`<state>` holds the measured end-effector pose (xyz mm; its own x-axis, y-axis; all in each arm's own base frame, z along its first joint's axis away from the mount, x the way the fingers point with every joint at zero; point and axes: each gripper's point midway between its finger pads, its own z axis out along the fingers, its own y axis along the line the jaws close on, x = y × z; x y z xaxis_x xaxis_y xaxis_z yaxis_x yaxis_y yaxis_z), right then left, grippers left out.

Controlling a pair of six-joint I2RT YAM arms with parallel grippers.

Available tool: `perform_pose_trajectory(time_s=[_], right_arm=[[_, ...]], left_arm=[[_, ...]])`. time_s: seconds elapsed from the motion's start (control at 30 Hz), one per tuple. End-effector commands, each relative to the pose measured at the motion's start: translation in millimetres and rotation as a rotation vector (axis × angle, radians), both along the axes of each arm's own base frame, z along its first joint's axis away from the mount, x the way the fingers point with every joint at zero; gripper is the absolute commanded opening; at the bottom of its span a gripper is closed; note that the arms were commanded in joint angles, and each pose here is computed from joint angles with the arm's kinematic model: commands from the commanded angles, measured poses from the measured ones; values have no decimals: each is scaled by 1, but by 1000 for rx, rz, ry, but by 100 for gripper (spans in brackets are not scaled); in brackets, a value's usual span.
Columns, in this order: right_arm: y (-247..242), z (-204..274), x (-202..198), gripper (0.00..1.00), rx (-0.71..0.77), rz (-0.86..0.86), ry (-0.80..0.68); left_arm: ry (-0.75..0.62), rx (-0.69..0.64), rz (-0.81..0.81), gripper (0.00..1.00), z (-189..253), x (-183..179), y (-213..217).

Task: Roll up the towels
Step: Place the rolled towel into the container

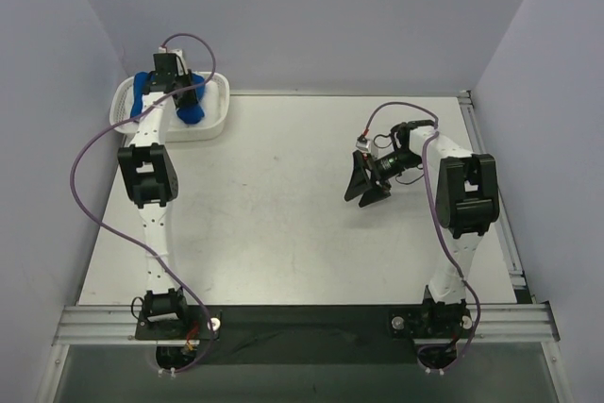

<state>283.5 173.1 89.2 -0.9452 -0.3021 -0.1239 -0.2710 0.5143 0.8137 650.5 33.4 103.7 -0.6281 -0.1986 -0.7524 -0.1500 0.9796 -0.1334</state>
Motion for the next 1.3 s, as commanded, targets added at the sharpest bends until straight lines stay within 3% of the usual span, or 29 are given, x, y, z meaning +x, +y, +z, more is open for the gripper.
perform_pose_trajectory(time_s=[0.0, 0.17, 0.3, 0.47, 0.73, 0.9, 1.1, 1.27], right_arm=[[-1, 16, -5, 100, -1, 4, -17], [-1, 19, -4, 100, -2, 4, -24], [-1, 23, -5, 100, -1, 5, -31], [-1, 31, -6, 100, 0, 9, -55], [-7, 56, -3, 100, -31, 6, -160], [-17, 75, -3, 100, -73, -19, -247], [-40, 88, -5, 100, -190, -88, -314], [-65, 77, -7, 100, -384, -200, -304]], left_arm=[[-73, 11, 60, 42, 16, 11, 19], [-89, 10, 49, 64, 27, 10, 19], [-138, 10, 26, 72, 58, 9, 17], [-205, 20, -8, 97, 103, 4, 11], [-319, 74, -39, 97, 203, -34, 11], [-341, 116, -189, 97, 249, -79, -10], [-218, 74, -328, 97, 246, -156, -34], [-120, 14, -416, 97, 210, -213, -57]])
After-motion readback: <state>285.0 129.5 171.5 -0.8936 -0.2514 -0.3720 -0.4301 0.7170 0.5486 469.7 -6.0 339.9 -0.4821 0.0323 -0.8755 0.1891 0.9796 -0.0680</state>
